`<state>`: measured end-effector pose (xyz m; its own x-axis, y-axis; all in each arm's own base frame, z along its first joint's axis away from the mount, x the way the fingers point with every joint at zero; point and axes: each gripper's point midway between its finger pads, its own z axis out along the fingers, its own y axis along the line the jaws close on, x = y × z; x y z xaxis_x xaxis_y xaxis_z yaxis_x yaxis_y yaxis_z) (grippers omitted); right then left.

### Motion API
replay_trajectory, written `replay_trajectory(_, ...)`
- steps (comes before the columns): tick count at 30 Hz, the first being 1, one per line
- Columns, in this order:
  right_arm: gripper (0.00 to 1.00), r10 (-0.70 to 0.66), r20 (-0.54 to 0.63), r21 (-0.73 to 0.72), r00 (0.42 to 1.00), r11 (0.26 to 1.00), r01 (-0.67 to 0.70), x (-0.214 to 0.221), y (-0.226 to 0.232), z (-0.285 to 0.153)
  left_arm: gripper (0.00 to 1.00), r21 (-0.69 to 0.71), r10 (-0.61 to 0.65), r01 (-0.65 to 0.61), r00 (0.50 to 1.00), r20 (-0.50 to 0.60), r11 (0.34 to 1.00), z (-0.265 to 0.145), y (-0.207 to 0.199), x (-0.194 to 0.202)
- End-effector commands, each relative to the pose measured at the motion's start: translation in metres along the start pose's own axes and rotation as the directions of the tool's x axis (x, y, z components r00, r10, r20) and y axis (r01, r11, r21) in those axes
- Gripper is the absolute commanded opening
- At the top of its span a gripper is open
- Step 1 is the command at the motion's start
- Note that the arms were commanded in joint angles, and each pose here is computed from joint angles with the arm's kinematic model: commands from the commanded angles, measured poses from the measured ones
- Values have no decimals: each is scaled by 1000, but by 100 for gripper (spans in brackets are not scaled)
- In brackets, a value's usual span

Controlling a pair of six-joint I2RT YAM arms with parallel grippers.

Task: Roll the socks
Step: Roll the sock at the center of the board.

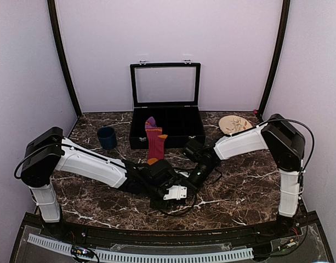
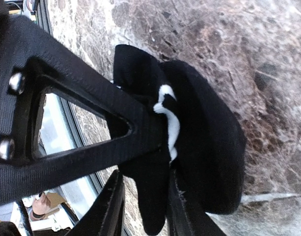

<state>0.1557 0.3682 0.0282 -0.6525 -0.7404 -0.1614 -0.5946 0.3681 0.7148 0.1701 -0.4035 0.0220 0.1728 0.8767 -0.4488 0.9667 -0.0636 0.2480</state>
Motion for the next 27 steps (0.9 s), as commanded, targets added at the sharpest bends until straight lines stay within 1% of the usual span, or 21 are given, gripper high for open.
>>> replay_trajectory(1,31,5,36,18,999,1000,-6,-1,-5,-9,0,105,-48,56,996,-72,993,1,-20,22)
replay_trajectory(8,33,38,74,23,996,999,-40,5,-12,-17,0,118,-91,95,995,-43,988,-7,-10,18)
replay_trajectory(16,34,56,136,38,989,997,-62,1,-17,-28,0,195,-149,153,988,-35,969,-12,-10,19)
replay_trajectory(22,34,60,179,76,982,994,-75,-3,-22,-35,0,284,-202,211,978,-61,935,-12,-10,19)
replay_trajectory(27,34,52,228,164,972,982,-91,-6,-33,-44,0,354,-260,262,964,-53,898,-16,-8,13)
